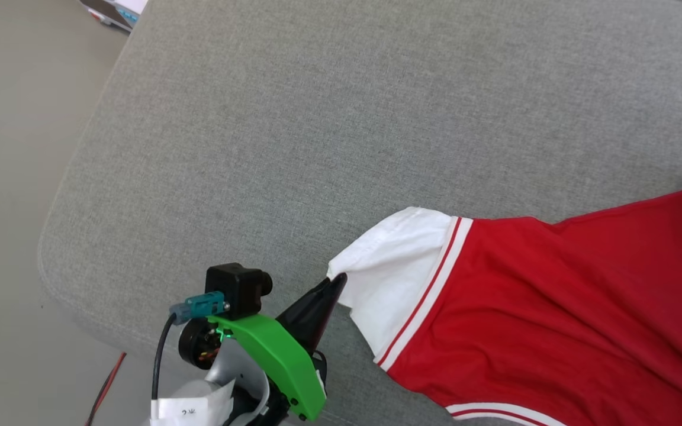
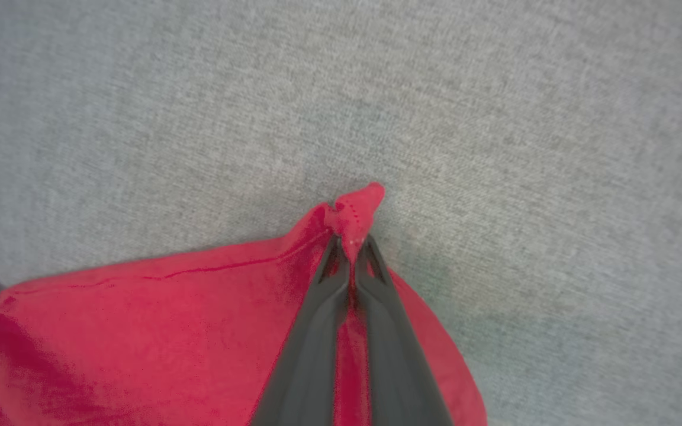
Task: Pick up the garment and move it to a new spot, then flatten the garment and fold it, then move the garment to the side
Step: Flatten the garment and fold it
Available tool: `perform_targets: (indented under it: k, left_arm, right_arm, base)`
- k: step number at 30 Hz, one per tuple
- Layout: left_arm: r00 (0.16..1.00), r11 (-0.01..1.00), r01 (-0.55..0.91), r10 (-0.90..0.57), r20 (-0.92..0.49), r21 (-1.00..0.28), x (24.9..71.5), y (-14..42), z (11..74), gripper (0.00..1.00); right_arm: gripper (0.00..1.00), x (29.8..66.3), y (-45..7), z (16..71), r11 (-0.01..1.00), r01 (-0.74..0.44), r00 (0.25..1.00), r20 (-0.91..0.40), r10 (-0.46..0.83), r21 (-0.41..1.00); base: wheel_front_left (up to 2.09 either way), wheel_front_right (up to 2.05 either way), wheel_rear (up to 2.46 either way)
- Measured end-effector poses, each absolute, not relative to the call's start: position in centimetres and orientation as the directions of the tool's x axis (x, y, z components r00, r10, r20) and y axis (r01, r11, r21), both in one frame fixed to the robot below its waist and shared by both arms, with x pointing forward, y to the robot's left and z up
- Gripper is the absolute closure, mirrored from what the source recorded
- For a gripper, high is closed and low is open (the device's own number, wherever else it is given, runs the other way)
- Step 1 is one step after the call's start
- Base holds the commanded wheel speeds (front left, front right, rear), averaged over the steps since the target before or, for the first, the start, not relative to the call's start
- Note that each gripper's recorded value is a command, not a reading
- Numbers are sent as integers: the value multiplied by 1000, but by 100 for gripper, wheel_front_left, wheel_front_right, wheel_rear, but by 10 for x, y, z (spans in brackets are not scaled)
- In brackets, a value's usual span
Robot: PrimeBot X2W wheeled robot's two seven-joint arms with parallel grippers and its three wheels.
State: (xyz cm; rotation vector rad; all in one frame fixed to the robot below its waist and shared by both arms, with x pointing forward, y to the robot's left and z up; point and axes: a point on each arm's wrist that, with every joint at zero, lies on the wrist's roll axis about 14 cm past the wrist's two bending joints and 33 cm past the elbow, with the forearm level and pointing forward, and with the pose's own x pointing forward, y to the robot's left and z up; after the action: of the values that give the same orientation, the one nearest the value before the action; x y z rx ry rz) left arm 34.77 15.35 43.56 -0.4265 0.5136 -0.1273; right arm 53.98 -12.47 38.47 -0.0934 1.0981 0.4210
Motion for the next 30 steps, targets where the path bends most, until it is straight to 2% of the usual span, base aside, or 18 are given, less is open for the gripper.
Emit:
perform_targets:
  k: [9,16,20,30]
  left_arm:
    - [904,919,55,-212,-372,-390,351,165,465,100]
    - [936,930,112,-218,-278,-351,359,170,502,100]
    - [962,941,158,-215,-166,-300,377,176,545,100]
    - [962,948,273,-265,73,-162,405,169,642,100]
  right_arm:
    - [100,540,-117,438,902,-403,550,-747,373,153]
    - [100,539,-139,499,912,-394,694,-614,376,114]
    - [100,530,-157,541,922,-379,778,-512,365,82]
    - [100,496,-188,610,937,-349,885,-318,341,33]
  base:
    - [0,0,0]
    - [0,0,0]
    - [0,0,0]
    - [0,0,0]
